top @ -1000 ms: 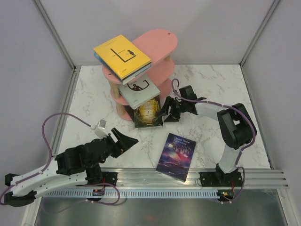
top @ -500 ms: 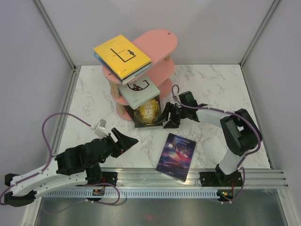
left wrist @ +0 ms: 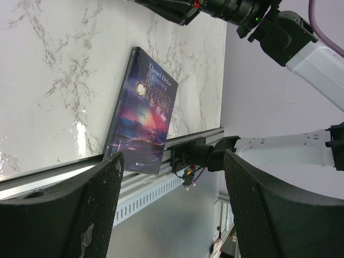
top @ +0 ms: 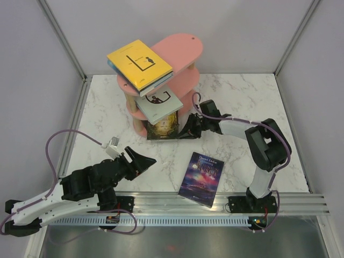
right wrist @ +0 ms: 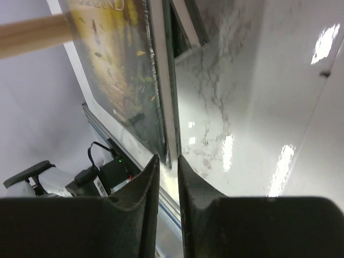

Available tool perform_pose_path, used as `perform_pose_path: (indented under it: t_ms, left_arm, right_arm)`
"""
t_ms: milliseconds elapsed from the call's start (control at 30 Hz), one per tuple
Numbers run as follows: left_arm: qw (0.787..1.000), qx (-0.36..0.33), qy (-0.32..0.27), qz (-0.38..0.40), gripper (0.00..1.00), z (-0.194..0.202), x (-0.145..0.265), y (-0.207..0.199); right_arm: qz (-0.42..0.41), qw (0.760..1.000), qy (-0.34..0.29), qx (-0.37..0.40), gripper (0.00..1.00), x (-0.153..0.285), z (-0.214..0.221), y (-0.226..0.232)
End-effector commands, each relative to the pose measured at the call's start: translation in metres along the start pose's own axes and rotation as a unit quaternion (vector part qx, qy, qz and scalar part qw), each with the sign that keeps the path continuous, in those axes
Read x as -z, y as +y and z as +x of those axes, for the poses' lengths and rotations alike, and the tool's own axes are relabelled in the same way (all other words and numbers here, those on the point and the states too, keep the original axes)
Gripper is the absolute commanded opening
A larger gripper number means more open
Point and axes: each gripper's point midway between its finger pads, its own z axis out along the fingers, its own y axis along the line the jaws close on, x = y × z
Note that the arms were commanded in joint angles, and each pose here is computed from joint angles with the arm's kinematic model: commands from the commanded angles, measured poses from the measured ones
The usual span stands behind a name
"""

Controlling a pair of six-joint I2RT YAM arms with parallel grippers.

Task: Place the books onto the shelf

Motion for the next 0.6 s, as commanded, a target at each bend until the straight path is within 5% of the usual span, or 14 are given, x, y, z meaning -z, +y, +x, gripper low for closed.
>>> perform_pose_path:
  t_ms: [0, 333, 567]
  left_arm:
    - [1.000, -0.015, -0.016, 0.005, 0.77, -0.010, 0.008, -0.003]
    - [1.000, -0.014, -0.022, 0.000, 0.77, -0.013, 0.013, 0.004]
    - [0.999, -0.014, -0.030, -0.004, 0.77, -0.016, 0.014, 0.010]
  right_arm:
    - [0.000, 0.999, -0.036, 0.015, 0.21, -0.001, -0.028, 0.009]
    - [0.017, 0.999, -0.043, 0.015, 0.15, -0.003, -0.050, 0.006]
    - [-0.028, 0.998, -0.044, 0.020, 0.16, 0.009, -0.013, 0.032]
